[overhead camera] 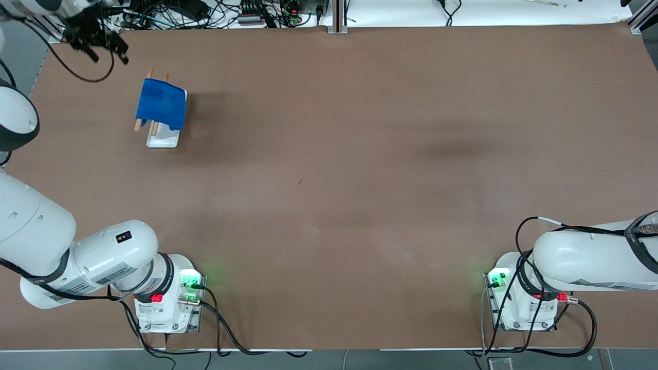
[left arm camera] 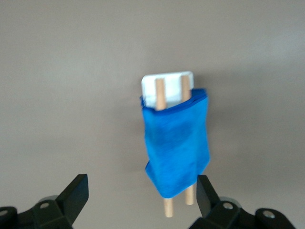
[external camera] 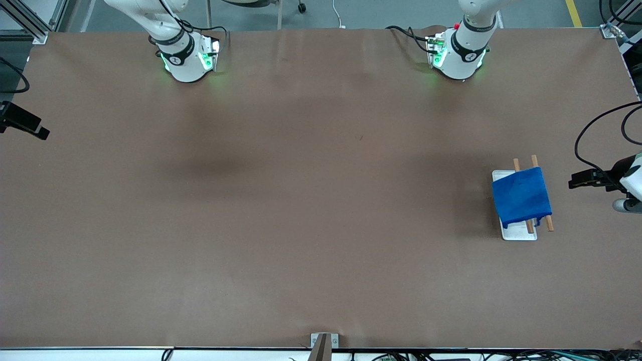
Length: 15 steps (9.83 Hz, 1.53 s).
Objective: Right arm passes towel to left arm to hang
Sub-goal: 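Release the towel and draw the left gripper back from the stand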
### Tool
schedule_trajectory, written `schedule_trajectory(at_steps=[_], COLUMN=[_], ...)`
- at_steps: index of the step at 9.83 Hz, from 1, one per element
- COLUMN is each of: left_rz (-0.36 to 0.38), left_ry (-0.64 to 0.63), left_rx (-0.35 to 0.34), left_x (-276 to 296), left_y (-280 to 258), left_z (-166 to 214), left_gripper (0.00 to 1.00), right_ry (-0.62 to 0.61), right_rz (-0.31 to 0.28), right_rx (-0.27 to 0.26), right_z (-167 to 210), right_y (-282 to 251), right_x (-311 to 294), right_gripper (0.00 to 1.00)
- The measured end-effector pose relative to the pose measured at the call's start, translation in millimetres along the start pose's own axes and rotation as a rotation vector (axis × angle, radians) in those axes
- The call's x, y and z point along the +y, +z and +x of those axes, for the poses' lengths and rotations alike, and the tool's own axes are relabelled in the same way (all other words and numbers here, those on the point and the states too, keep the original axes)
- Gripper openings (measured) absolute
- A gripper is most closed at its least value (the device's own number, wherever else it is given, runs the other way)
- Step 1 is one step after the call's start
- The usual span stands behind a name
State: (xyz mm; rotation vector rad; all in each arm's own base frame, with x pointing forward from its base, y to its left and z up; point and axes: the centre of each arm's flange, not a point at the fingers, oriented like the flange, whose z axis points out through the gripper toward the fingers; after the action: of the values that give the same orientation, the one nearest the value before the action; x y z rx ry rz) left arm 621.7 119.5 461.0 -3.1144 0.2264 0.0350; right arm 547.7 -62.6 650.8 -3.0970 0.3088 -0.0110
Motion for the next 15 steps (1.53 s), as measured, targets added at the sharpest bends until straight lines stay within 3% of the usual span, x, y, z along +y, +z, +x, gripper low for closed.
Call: schedule_trajectory(at_steps=[4,8,11,15], left_rz=[0.008,-0.022,-0.007,-0.038], left_ry=[0.08,0.07,0.052,0.033], left_rx=[0.064,0.123,0.21,0.182], left_x=[80,163,160,167], left_y=[-103,-143,-191,-195], left_z=[10,17,10,3], left_gripper=[1.0,1.0,1.0,1.0], right_ry=[0.003,0.003,0.001,0.001], right_rz=[0.0,0.0,-0.002,-0.002], right_rx=[0.0,0.0,0.0,-0.004], right_z=[0,0,0,-1], right_y=[0,0,-1,0], right_x=[2,2,2,2], right_gripper=[1.0,1.0,1.0,1.0])
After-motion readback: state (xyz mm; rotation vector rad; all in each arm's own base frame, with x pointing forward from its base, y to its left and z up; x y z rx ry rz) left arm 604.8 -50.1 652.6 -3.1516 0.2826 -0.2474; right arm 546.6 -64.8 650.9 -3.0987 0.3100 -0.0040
